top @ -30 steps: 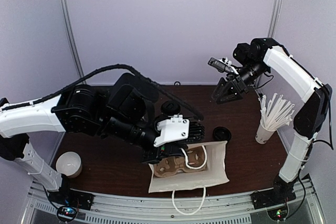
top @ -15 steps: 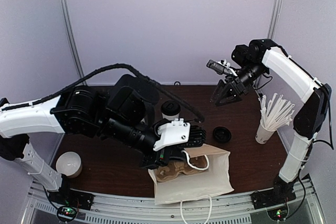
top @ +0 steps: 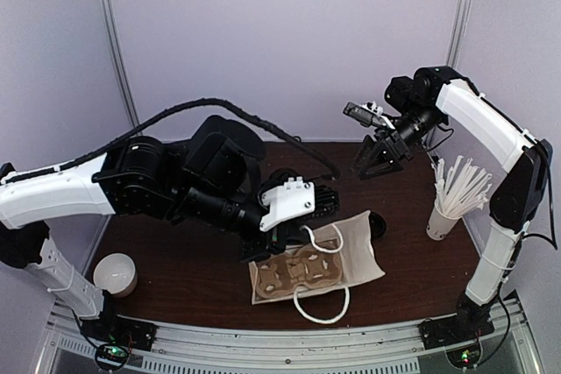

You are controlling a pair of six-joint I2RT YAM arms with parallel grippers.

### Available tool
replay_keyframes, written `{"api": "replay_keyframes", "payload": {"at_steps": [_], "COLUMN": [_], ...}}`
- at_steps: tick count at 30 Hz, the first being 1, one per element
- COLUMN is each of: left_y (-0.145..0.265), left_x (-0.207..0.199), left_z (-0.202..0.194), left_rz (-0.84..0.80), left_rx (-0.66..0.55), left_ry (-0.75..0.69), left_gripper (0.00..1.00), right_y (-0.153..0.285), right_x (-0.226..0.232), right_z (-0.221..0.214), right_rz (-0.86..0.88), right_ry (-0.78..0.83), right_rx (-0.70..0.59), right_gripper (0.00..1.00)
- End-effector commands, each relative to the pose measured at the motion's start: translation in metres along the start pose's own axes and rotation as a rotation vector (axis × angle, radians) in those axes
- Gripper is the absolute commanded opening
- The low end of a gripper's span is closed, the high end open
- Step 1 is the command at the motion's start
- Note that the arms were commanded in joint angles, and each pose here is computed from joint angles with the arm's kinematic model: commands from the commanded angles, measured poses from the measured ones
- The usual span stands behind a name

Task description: Pack the takeout coffee

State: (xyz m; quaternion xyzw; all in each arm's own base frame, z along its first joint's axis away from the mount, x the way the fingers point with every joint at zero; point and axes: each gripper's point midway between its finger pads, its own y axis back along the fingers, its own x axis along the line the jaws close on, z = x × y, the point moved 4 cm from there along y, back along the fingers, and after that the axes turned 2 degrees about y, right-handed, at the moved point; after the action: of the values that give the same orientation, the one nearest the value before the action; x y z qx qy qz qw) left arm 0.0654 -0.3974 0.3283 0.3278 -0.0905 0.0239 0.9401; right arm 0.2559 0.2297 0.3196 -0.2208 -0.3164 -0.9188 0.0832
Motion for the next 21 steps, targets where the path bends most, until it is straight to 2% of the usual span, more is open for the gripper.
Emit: {"api": "replay_keyframes", "payload": {"at_steps": [1, 5, 9, 13, 17, 21], "left_y": [0.0, -0.007, -0.005, 0.018, 0.055, 0.078], "left_x": [0.052, 0.079, 0.091, 0.098, 0.113, 0.125], "left_z": [0.004, -0.006, -0.022, -0.039, -0.061, -0.085], "left_rz": [0.17, 0.219, 0.239, 0.241, 0.264, 0.276], "left_rx": [-0.014, 0.03, 0.108, 0.14, 0.159, 0.191], "left_ry": [0.038, 0.067, 0.088, 0.131, 0.26, 0.412], "left_gripper": [0.0, 0.0, 0.0, 0.0, 0.0, 0.0], "right_y": [0.003, 0.002, 0.001, 0.001, 0.001, -0.013], "right_x": [0.026, 0.018, -0.016, -0.043, -0.072, -0.089], "right_z": [-0.007, -0.006, -0.004, 0.005, 0.021, 0.037], "right_rz": [0.074, 0.039, -0.135, -0.267, -0.403, -0.421], "right_ry": [-0.081, -0.096, -0.139, -0.136, -0.112, -0.087], "right_rx": [0.029, 0.037, 0.065, 0.091, 0.094, 0.079], "right_gripper": [0.69, 0.68, 0.69, 0.72, 0.75, 0.76]}}
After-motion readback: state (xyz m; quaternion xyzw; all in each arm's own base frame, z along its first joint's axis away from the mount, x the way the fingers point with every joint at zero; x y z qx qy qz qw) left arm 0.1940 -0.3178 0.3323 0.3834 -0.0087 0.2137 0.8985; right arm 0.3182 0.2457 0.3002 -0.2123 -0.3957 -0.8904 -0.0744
